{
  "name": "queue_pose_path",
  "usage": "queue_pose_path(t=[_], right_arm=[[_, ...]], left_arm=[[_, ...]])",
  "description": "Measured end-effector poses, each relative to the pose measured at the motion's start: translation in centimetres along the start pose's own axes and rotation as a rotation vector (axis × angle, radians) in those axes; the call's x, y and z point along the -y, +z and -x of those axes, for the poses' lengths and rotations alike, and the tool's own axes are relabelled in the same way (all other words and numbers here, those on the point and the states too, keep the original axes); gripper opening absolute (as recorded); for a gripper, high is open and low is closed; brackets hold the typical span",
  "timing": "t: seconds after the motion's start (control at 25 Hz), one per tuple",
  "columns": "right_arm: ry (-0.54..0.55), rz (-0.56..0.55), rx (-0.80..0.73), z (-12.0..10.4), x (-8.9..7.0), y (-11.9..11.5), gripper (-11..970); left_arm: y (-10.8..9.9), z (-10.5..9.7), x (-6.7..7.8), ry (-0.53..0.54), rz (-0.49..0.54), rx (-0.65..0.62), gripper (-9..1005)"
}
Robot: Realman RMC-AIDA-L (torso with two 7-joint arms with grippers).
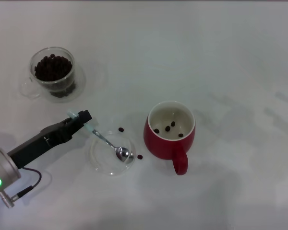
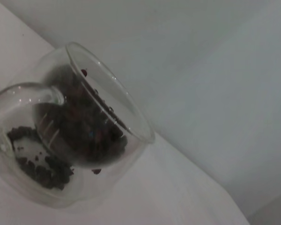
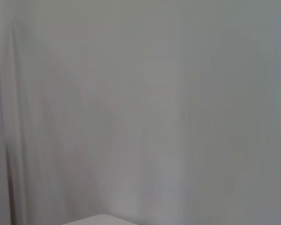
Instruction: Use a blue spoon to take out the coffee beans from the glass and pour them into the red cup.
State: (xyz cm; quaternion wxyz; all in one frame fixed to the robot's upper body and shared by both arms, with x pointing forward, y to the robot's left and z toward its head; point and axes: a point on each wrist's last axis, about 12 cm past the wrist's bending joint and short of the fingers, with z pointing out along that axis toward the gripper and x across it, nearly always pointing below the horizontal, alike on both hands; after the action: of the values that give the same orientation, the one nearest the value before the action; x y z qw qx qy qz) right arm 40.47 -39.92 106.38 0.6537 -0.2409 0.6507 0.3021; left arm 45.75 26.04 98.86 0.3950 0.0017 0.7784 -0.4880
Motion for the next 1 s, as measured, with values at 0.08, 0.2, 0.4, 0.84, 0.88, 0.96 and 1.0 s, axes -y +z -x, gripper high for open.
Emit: queue_pose_path(t=[0.08,0.2,0.4,0.84,0.88,0.96,1.0], right_arm=[[0.001,0.003,0.000,0.0,0.0,0.0,599],[0.001,0.008,0.004,0.0,-0.1,0.1,599],[-0.002,0.018,0.015,0.2,-0.2,0.1,598],[-0.008,0.026,0.049,0.5,-0.4,0.1,598],[-0.009,0.026,0.054,0.5,-0.4,0.1,598],[-0.009,0.020,0.069,0.5,-0.6,0.2,598],[-0.010,0.015,0.079,0.5,-0.6,0.2,598]], left_arm=[[-0.2,0.1,0.0,0.002,-0.004,0.005,191],[-0.6,0.3,0.0,0.008,-0.014,0.024,193],[-1.6,0.9,-0.3,0.025,-0.008,0.036,363],[-6.7,3.9,-1.5,0.094,0.063,0.143,459],[-7.2,4.3,-1.5,0.117,0.054,0.154,460],[-8.1,5.3,-1.3,0.178,0.045,0.180,462],[-8.5,5.7,-1.3,0.218,0.047,0.196,463]])
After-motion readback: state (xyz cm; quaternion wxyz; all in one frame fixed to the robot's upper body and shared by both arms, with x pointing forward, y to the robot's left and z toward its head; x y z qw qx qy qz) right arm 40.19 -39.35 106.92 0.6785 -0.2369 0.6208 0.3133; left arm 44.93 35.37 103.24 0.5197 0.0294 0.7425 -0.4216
